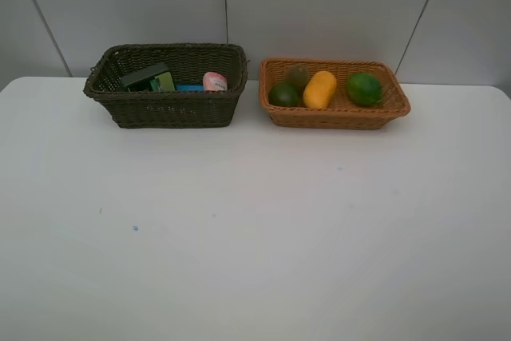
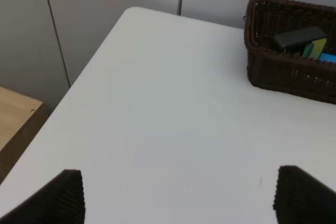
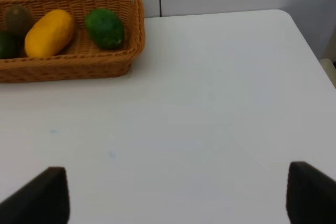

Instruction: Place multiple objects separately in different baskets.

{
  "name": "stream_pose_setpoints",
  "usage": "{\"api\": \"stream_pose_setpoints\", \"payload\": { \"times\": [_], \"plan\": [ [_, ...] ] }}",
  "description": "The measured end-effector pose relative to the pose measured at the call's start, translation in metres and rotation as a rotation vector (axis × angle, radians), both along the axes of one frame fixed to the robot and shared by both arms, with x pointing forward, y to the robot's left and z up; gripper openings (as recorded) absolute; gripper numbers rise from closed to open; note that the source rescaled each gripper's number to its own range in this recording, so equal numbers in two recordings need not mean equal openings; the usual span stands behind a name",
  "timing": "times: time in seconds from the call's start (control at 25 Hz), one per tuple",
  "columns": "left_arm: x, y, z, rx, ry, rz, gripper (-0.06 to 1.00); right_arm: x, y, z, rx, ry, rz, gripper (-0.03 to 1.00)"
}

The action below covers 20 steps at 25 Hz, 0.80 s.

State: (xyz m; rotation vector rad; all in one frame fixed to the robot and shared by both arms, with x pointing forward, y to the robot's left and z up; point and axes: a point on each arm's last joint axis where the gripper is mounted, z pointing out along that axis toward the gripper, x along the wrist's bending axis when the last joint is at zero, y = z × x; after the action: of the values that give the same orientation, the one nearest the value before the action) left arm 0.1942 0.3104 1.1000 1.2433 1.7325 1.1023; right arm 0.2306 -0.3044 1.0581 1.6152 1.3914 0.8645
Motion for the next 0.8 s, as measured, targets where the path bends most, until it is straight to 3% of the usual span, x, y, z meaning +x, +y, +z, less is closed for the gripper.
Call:
{"api": "stream_pose_setpoints", "payload": {
  "times": [0.4, 0.8],
  "plan": [
    [0.027, -0.005, -0.043, -0.070, 0.132, -0.029, 0.91, 0.000, 0.000, 0.000, 0.000, 0.000, 0.000, 1.00],
    [0.030, -0.004, -0.044, -0.062, 0.113, -0.074, 0.90, 0.000, 0.000, 0.000, 0.000, 0.000, 0.000, 1.00]
  ]
}}
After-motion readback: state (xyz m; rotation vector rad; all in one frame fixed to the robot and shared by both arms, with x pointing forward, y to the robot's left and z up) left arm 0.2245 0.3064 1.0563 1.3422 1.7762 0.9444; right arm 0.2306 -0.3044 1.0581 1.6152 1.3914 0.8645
